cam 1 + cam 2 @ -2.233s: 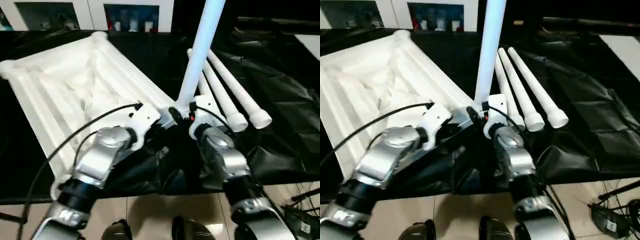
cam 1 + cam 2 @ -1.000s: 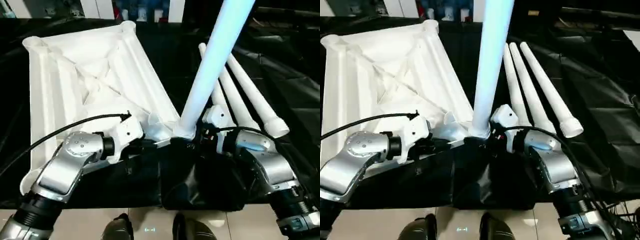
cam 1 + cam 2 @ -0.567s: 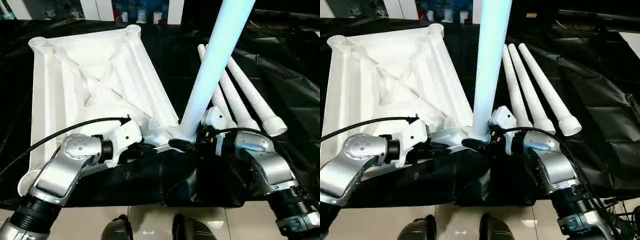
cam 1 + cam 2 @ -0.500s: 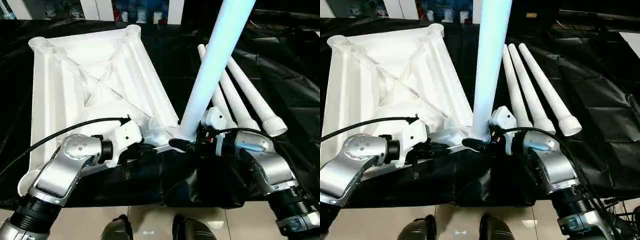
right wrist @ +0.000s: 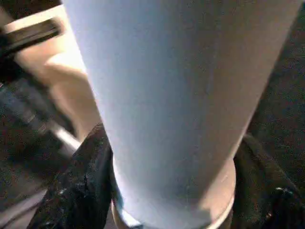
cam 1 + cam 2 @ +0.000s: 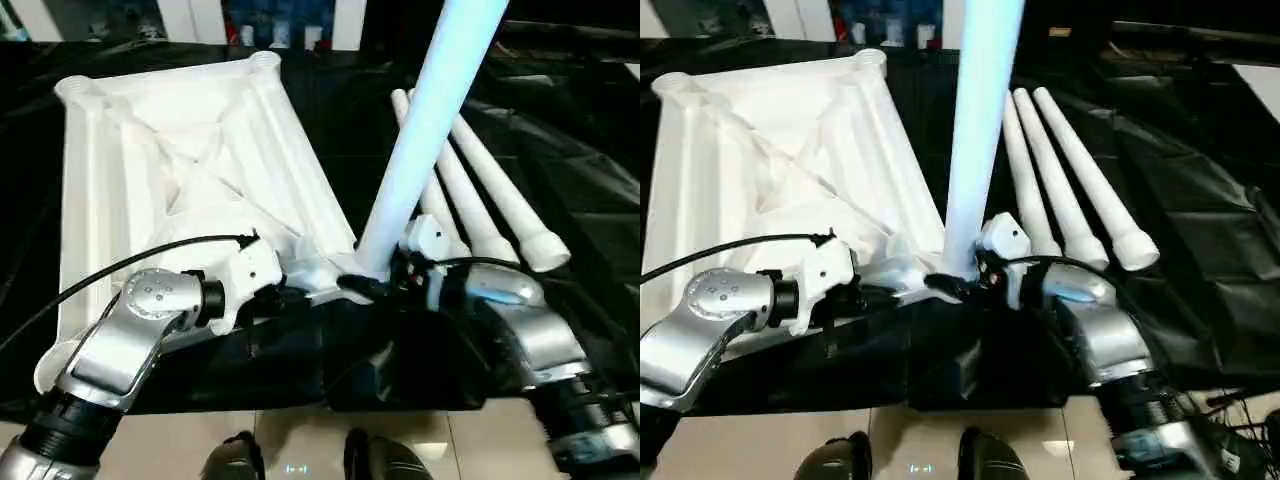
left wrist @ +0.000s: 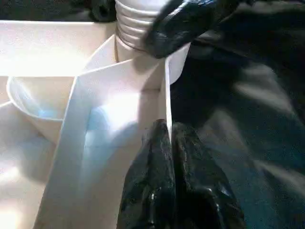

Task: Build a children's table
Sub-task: Rotate leg to tighten

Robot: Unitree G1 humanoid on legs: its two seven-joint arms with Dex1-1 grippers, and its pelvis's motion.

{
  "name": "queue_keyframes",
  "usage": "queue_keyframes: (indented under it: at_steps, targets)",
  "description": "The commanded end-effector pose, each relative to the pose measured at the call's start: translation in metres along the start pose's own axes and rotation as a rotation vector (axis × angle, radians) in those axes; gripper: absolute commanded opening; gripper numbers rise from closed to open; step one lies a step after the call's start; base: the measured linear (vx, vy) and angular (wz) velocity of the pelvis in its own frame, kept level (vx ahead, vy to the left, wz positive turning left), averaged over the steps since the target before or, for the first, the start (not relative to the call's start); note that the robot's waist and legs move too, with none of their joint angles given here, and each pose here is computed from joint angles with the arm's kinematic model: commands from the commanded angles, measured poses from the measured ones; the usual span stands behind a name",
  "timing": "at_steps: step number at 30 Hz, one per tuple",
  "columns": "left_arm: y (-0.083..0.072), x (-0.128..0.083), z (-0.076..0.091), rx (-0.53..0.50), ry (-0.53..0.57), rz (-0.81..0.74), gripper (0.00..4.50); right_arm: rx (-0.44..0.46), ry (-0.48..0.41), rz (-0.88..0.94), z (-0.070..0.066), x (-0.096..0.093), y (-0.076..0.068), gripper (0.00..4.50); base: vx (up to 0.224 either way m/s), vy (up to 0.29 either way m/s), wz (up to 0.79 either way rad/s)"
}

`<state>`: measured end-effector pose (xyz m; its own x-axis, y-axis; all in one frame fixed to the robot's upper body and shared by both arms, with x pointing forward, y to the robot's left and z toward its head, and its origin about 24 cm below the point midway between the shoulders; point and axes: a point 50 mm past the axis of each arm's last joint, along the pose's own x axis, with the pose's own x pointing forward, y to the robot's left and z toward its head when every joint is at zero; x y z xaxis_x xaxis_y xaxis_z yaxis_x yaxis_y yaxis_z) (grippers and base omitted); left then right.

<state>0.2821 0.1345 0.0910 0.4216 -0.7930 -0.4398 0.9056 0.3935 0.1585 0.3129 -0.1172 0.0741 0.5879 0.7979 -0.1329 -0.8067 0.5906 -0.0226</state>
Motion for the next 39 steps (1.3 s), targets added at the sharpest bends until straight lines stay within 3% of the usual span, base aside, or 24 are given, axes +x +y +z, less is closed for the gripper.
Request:
queue_keyframes:
  at_steps: [1, 5, 7, 17, 18, 19, 27, 30, 34, 36, 39]
  targets:
    - [-0.004, 0.012, -0.015, -0.091, 0.036, 0.033, 0.0, 0.074, 0.077, -0.117, -0.022, 0.002, -0.003, 2.7, 0.0, 0.0, 0.0]
    - [0.002, 0.028, -0.012, -0.148, 0.04, 0.145, 0.0, 0.155, 0.077, -0.261, -0.029, 0.022, 0.002, 2.7, 0.0, 0.0, 0.0]
    - [0.004, 0.042, -0.009, -0.185, 0.054, 0.207, 0.0, 0.229, 0.104, -0.451, -0.034, 0.041, 0.003, 2.7, 0.0, 0.0, 0.0]
    - [0.006, 0.056, -0.008, -0.179, 0.106, 0.271, 0.0, 0.247, 0.097, -0.511, -0.027, 0.064, 0.009, 2.7, 0.0, 0.0, 0.0]
    - [0.006, 0.056, -0.008, -0.178, 0.112, 0.27, 0.0, 0.249, 0.081, -0.497, -0.025, 0.066, 0.01, 3.05, 0.0, 0.0, 0.0]
    - [0.006, 0.055, -0.008, -0.176, 0.117, 0.27, 0.0, 0.256, 0.057, -0.479, -0.022, 0.067, 0.011, 3.05, 0.0, 0.0, 0.0]
    - [0.006, 0.041, -0.011, -0.146, 0.129, 0.197, 0.0, 0.173, -0.071, -0.373, 0.0, 0.058, 0.007, 3.93, 0.0, 0.0, 0.0]
    - [0.001, 0.027, -0.016, -0.11, 0.136, 0.093, 0.0, 0.042, -0.03, -0.201, 0.002, 0.038, 0.005, 3.93, 0.0, 0.0, 0.0]
    - [-0.003, 0.015, -0.019, -0.092, 0.134, 0.014, 0.0, -0.054, 0.028, -0.075, -0.002, 0.019, 0.002, 3.93, 0.057, -0.026, 0.07]
    - [-0.008, 0.007, -0.018, -0.067, 0.118, -0.061, 0.0, -0.087, 0.047, 0.003, -0.001, 0.006, -0.001, 3.93, 0.069, -0.029, 0.09]
    - [-0.01, 0.004, -0.018, -0.068, 0.118, -0.083, 0.0, -0.091, 0.053, 0.026, 0.0, 0.003, -0.001, 3.93, 0.041, -0.01, 0.03]
